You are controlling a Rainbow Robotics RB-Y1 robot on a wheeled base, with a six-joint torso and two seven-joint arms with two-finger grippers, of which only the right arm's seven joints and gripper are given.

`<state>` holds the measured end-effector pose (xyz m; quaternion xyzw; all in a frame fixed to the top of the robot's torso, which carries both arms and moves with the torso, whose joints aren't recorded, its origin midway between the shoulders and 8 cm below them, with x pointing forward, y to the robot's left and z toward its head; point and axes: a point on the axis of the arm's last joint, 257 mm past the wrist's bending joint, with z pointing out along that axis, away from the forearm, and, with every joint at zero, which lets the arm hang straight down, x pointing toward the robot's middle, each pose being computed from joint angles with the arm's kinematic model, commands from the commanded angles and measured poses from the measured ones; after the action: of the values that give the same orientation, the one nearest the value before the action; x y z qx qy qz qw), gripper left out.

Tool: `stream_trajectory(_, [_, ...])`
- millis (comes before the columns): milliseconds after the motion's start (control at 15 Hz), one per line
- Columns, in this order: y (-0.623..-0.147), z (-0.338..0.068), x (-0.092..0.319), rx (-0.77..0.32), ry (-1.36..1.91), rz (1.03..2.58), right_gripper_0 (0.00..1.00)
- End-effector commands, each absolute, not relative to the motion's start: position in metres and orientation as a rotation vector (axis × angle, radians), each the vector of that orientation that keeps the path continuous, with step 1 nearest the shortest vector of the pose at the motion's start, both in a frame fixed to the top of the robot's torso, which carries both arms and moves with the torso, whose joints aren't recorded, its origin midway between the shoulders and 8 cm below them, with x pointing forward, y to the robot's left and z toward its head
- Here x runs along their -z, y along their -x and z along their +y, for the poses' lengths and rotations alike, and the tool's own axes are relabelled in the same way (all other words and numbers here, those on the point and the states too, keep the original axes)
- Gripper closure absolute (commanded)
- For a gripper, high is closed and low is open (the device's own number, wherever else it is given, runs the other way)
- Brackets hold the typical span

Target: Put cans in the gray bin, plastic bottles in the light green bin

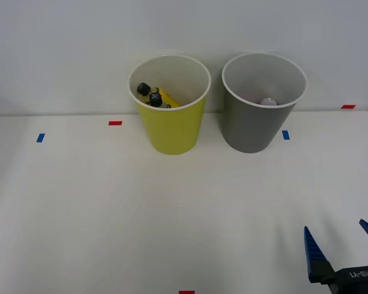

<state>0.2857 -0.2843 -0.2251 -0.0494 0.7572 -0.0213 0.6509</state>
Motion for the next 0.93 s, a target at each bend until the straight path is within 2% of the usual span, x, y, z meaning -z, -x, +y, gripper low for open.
stream_trajectory(67, [-0.278,-0.279,0.23,0.014,0.003,1.722,0.0])
stream_trajectory(200, [-0.275,-0.273,0.217,-0.024,-0.019,1.67,0.0])
stream_trajectory(333, [-0.264,-0.267,0.212,-0.159,-0.085,1.565,0.0])
stream_trajectory(467, [-0.255,-0.269,0.221,-0.212,-0.086,1.473,0.0])
stream_trajectory(600, [-0.253,-0.271,0.221,-0.193,-0.078,1.414,0.0])
stream_trajectory(667, [-0.252,-0.269,0.218,-0.147,-0.035,1.4,0.0])
stream_trajectory(733, [-0.25,-0.272,0.212,-0.043,0.046,1.379,0.0])
stream_trajectory(800, [-0.247,-0.271,0.213,0.015,0.086,1.379,0.0])
stream_trajectory(933, [-0.241,-0.272,0.216,0.057,0.09,1.387,0.0])
